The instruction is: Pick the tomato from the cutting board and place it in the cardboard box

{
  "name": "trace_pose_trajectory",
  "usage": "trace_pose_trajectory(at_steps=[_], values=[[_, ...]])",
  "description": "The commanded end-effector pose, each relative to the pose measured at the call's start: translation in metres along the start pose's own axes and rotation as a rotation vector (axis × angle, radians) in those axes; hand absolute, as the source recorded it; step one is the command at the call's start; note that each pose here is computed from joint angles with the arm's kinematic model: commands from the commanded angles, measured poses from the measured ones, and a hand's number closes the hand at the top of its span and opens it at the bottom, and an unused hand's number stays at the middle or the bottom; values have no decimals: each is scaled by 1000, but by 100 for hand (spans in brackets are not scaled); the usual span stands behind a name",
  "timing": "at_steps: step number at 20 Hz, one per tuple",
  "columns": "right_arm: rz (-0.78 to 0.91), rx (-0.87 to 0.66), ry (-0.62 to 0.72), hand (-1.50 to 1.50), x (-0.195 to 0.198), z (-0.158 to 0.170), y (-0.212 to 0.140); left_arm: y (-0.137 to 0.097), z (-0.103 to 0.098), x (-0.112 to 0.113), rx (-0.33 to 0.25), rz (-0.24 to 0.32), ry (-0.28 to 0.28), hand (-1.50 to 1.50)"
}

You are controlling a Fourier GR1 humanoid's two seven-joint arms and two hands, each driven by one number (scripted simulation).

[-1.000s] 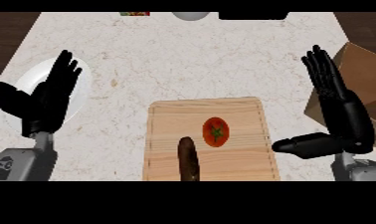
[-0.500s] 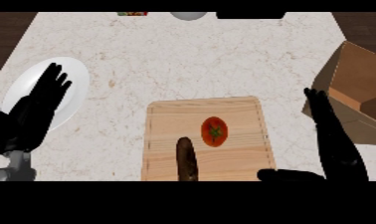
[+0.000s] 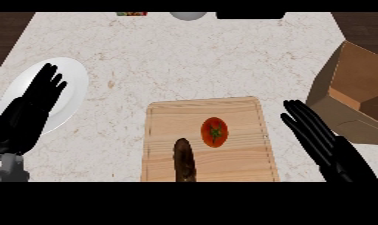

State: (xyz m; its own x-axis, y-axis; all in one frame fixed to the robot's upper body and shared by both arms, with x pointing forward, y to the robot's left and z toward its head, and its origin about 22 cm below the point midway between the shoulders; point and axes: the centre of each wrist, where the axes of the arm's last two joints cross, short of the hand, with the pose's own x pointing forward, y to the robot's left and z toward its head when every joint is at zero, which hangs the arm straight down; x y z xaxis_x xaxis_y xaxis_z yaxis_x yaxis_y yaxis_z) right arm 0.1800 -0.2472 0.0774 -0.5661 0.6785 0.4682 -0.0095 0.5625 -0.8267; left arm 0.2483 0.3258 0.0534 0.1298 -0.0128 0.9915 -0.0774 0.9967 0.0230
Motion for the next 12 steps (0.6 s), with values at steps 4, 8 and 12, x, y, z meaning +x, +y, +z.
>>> trace_pose_trajectory(at_steps=[4,8,12], values=[[216,223,187,-150,56,-20,10,-11,0,-6,-11,6,0,0],[214,316,277,-150,83,-44,32,-8,-1,0,-28,15,0,0],[164,389,326,-150,86,-68,39,-10,11,12,-27,-2,-9,0]])
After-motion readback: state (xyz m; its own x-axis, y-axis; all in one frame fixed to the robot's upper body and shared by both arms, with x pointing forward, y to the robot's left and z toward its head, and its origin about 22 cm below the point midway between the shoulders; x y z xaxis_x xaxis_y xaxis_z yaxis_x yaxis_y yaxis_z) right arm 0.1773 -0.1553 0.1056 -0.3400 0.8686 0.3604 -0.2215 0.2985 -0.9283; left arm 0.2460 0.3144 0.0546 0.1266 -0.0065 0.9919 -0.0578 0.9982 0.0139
